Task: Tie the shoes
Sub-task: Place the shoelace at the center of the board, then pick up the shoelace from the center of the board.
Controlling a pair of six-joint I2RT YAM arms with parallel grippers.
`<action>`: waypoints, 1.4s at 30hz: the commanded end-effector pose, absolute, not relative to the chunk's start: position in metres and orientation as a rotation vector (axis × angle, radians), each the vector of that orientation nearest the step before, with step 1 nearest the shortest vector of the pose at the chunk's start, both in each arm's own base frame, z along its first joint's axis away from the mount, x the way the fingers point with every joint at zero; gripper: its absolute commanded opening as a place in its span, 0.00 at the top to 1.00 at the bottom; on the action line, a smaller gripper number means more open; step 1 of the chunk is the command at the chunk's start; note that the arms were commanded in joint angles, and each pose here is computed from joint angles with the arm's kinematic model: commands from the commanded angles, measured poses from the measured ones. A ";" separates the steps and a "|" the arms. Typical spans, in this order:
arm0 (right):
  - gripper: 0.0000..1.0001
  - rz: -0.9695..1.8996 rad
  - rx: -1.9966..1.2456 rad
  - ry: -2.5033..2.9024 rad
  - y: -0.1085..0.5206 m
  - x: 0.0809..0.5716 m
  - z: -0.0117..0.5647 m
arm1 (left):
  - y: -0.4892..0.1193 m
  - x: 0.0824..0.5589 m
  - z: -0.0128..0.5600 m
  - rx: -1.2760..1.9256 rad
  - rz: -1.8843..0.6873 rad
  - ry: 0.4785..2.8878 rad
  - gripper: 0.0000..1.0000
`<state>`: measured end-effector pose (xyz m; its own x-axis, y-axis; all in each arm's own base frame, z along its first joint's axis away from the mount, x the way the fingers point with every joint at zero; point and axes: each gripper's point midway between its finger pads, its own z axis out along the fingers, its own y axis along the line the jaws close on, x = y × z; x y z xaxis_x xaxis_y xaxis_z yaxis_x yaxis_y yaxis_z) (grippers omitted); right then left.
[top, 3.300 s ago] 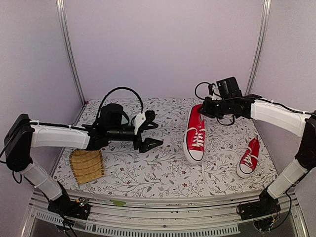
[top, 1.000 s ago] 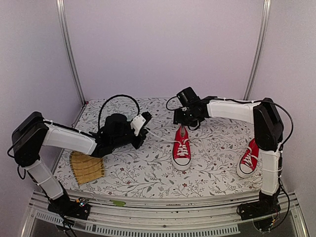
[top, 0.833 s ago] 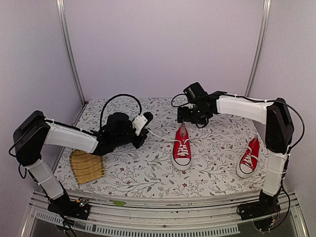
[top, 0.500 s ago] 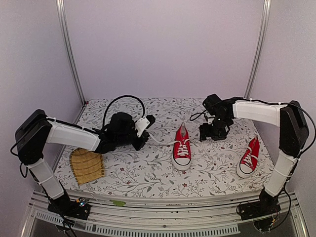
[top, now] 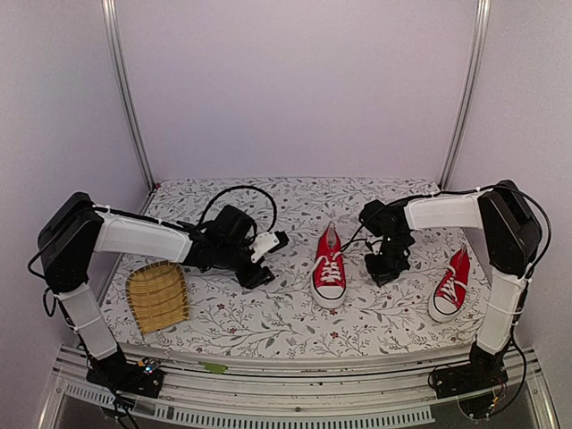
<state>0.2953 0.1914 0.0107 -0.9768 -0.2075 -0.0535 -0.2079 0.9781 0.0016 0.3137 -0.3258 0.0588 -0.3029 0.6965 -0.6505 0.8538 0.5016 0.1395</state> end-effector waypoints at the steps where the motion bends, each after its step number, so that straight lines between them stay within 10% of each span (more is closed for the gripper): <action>1: 0.99 -0.080 -0.364 3.119 0.180 0.281 -0.004 | -0.298 0.268 0.038 1.513 -0.321 2.257 0.32; 23: 0.99 0.271 -0.357 2.917 0.186 0.295 0.112 | -0.315 0.338 0.008 1.830 -0.239 1.978 0.31; 29: 0.99 0.338 -0.302 2.839 0.183 0.306 0.142 | -0.311 0.326 -0.020 1.939 -0.286 2.045 0.48; 33: 0.99 0.405 -0.270 2.788 0.181 0.310 0.163 | -0.315 0.326 -0.013 1.928 -0.296 2.018 1.00; 42: 0.99 0.655 -0.334 2.631 0.201 0.315 0.210 | -0.350 0.348 0.143 1.445 -0.294 1.616 1.00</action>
<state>0.3148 0.1781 0.1774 -0.9268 -0.1055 -0.3605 -0.2186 0.9320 0.2891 0.3385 -0.3224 0.0415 -0.0538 0.8394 -0.5408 0.9565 0.1989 0.2136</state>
